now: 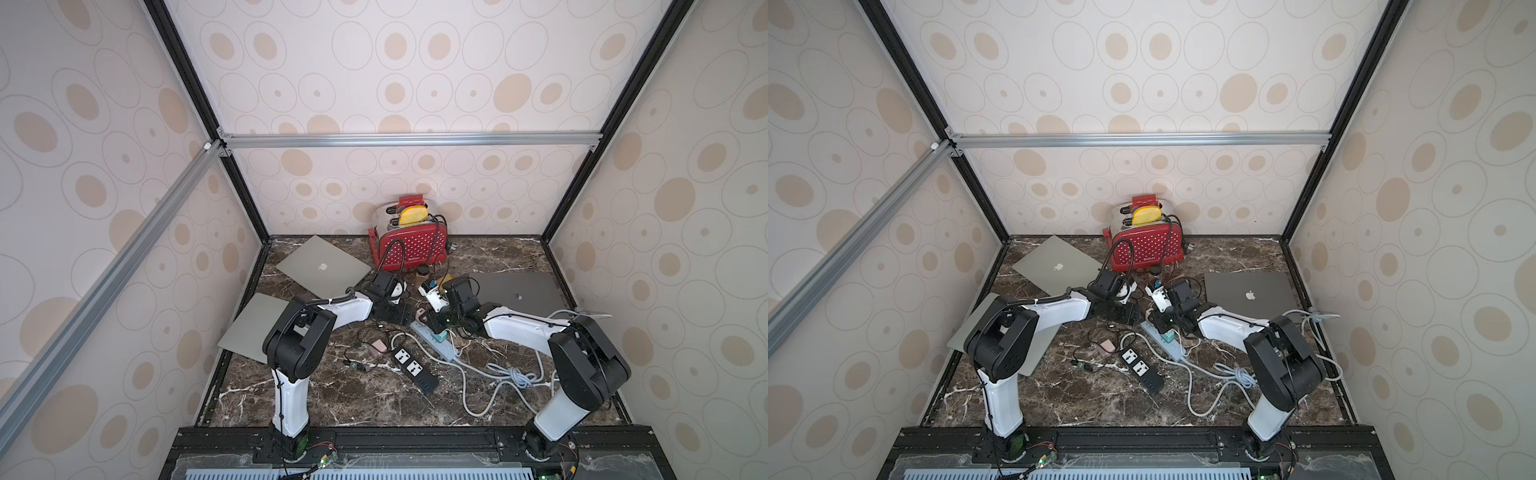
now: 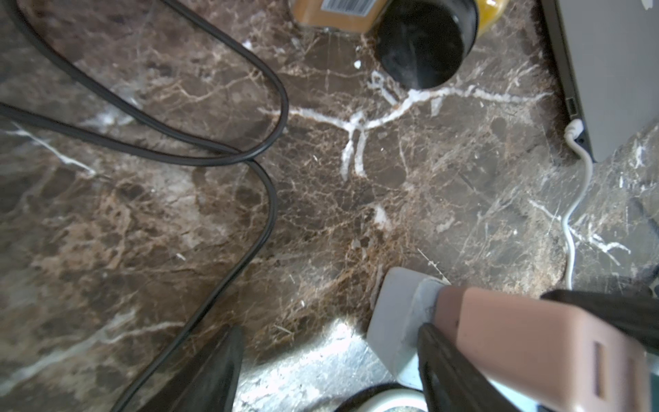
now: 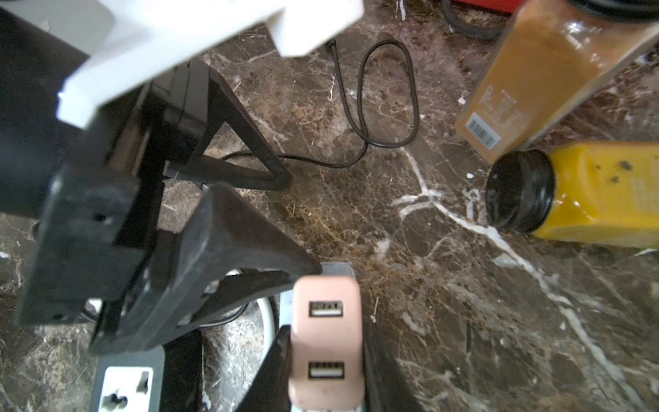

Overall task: Unplug the laptop charger
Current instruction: Remove the plug from the socket.

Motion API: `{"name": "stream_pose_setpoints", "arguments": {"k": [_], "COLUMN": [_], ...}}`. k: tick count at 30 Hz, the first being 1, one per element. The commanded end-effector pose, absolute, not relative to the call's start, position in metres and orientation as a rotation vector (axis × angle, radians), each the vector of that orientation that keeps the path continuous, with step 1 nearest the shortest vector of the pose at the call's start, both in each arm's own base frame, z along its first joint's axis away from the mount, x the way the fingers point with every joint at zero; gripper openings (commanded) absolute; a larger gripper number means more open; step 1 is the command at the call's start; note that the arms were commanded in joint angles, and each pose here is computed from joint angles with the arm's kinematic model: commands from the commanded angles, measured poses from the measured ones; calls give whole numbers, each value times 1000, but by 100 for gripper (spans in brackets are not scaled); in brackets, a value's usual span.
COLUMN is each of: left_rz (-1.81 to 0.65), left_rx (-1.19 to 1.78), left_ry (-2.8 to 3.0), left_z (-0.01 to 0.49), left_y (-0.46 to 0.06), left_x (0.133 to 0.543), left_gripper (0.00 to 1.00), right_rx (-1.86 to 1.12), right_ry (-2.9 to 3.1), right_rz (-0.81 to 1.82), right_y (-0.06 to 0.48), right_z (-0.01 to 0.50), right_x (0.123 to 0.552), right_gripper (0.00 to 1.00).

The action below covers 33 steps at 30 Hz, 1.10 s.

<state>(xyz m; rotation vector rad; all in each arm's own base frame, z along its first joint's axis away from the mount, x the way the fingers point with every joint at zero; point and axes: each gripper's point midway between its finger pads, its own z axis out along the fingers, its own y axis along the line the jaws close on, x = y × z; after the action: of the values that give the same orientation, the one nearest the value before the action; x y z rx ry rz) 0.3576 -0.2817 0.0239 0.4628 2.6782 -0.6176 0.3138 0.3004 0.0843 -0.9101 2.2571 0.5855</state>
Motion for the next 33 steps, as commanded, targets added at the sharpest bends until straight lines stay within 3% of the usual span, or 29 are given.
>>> {"name": "stream_pose_setpoints", "arguments": {"k": [1, 4, 11, 23, 33], "left_rz": [-328, -318, -314, -318, -350], "left_rx": [475, 479, 496, 509, 485], "left_ry": [3101, 3109, 3120, 3125, 3119], "left_z": [-61, -63, -63, -64, -58], "left_y": [-222, -219, -218, -219, -219], "left_x": [274, 271, 269, 268, 264], "left_gripper": [77, 77, 77, 77, 78], "right_rx": [-897, -1050, -1047, -653, -792], "right_ry": [1913, 1870, 1867, 1924, 2011], "right_rz": [669, 424, 450, 1003, 745], "right_y": [338, 347, 359, 334, 324], "right_z": [186, 188, 184, 187, 167], "right_x": [333, 324, 324, 358, 353], "right_gripper": [8, 8, 7, 7, 7]}}
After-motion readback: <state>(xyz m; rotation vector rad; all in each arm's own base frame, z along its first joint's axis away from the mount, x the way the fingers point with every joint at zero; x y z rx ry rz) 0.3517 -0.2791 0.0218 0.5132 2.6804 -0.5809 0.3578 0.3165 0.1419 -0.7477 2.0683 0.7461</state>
